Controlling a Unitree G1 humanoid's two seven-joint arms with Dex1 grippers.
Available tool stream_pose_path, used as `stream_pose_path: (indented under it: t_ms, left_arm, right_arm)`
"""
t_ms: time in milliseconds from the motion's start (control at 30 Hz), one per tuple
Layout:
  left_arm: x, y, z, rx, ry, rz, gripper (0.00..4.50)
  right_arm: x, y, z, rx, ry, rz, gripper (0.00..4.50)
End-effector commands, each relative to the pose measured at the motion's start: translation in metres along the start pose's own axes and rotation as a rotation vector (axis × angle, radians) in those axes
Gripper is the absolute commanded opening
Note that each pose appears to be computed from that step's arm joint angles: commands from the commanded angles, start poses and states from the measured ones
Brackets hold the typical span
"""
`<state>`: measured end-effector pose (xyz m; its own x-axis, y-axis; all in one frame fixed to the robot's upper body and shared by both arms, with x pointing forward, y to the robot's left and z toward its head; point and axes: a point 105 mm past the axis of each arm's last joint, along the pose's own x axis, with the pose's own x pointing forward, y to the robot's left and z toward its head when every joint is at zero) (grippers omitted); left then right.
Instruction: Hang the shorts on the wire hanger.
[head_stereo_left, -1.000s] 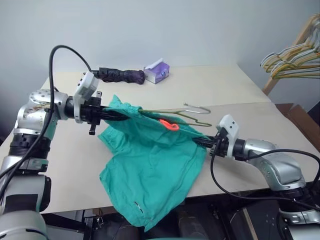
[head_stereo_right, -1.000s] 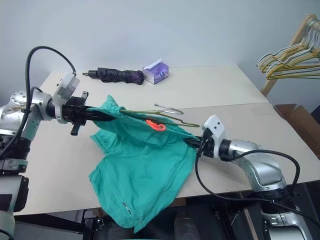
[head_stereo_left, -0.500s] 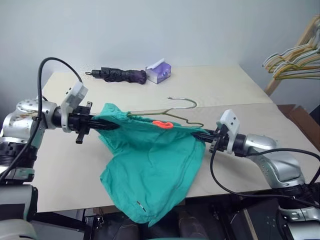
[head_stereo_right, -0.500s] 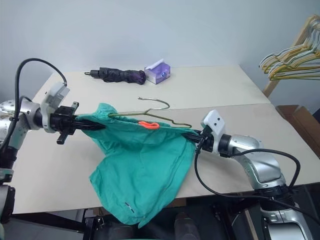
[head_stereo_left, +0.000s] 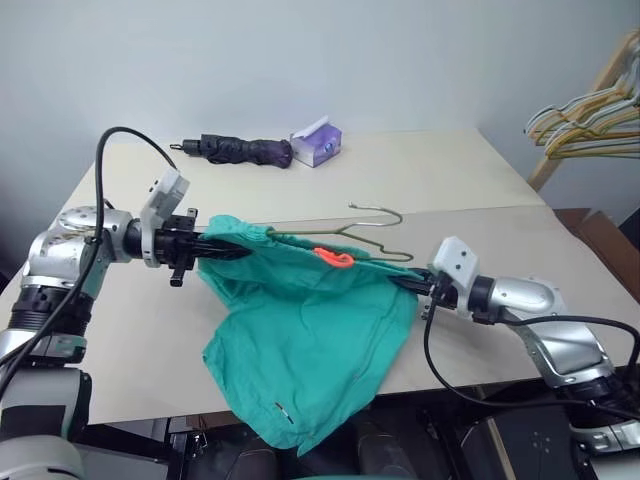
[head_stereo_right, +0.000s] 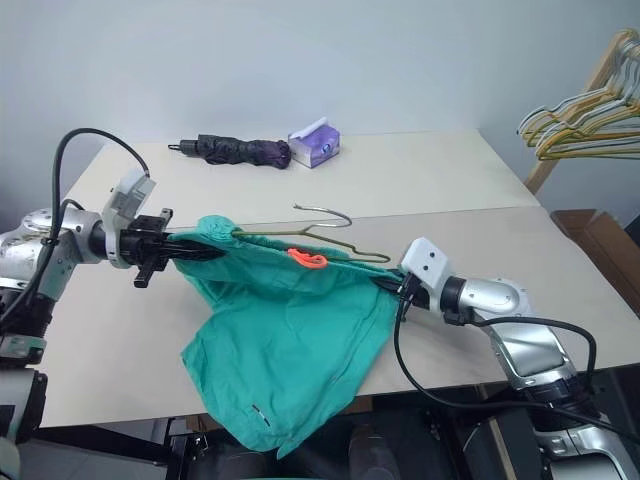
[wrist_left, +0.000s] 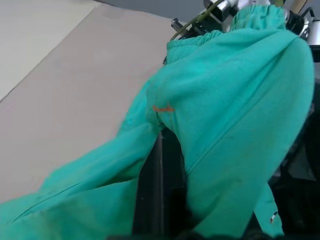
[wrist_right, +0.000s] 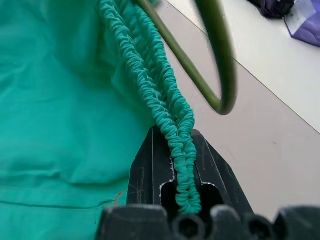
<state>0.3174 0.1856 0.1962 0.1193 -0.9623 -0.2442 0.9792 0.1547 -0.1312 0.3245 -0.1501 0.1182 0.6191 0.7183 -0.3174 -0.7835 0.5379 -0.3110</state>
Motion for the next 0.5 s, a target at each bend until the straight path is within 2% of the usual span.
stream_pose_path:
  t_ms: [33,200,367,500]
  left_arm:
    - [-0.033,-0.008,0.037,0.1,-0.107,0.034,0.0]
    - [-0.031,-0.006,0.044,0.101,-0.154,0.051,0.0]
    - [-0.022,-0.002,0.056,0.117,-0.237,0.092,0.0]
    - [-0.018,-0.006,0.061,0.105,-0.279,0.075,0.0]
  right_arm:
    - [-0.022,-0.039,-0.048,0.058,0.191,-0.199,0.02]
    - [-0.009,-0.025,-0.038,0.059,0.132,-0.107,0.02]
    - [-0.014,0.012,-0.028,0.092,0.078,0.126,0.02]
    - [-0.012,0.008,-0.04,0.078,0.136,0.07,0.02]
